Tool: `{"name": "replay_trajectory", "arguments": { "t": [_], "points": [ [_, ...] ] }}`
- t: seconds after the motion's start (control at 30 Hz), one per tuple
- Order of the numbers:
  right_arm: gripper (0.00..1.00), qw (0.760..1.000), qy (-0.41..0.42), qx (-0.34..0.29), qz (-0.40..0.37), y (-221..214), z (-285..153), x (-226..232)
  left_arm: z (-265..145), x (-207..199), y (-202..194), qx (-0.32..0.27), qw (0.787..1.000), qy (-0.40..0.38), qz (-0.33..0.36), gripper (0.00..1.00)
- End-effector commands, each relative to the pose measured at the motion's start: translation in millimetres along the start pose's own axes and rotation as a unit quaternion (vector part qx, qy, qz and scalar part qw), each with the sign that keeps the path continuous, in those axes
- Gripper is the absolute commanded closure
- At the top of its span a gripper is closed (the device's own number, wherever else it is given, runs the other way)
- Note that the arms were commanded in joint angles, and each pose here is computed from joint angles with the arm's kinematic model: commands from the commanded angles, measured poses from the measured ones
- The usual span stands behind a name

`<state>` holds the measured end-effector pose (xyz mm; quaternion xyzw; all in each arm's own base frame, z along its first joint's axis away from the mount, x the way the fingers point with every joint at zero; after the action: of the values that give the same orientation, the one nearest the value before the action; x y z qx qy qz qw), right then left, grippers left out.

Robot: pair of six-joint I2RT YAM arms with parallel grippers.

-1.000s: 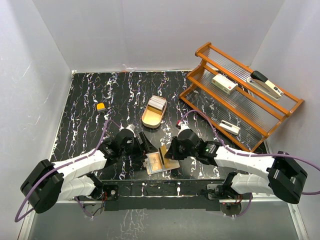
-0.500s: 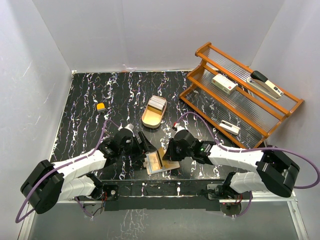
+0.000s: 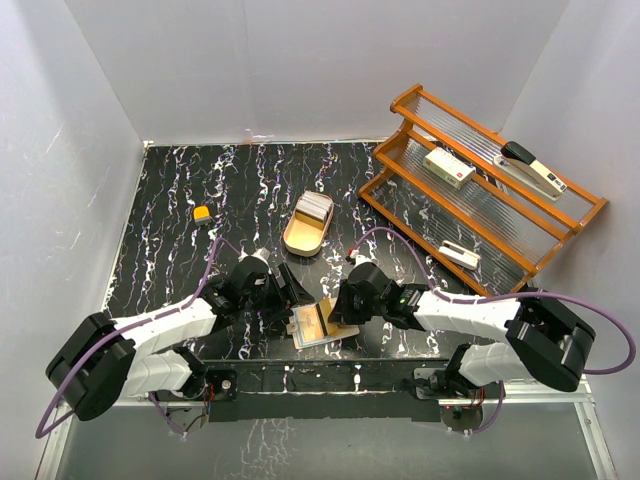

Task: Put the credit cards into the card holder
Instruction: Turn over the card slot in the card holder.

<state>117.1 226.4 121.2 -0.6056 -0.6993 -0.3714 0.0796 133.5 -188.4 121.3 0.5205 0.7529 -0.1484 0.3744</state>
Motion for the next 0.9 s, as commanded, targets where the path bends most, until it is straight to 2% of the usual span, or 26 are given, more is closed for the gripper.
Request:
{"name": "replay_trajectory", "arguments": {
  "t": [0.0, 0.53, 0.87],
  "points": [
    [1.00, 1.000, -0.004, -0.010, -0.007, -1, 3, -3, 0, 2, 1, 0.001, 1.000, -0.002, 0.008, 0.23],
    [1.00, 1.000, -0.004, -0.009, -0.007, -3, 1, -5, 8, 5, 0, 0.010, 1.000, 0.011, 0.008, 0.23],
    [1.00, 1.000, -0.007, -0.009, -0.004, -6, 3, -8, 6, -6, 0, 0.022, 0.999, -0.035, -0.001, 0.24]
  ]
}}
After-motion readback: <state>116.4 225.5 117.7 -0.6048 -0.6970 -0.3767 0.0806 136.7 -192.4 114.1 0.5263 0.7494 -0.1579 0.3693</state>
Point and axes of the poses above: each gripper's point midway between its finger pads, its own z axis out along the fingers, its own x axis along the line the jaws close on, y = z × x, the point moved 10 cm from there along -z, back along the fingers, and after that the axes turned 2 degrees about -z, right-handed, at the moved point
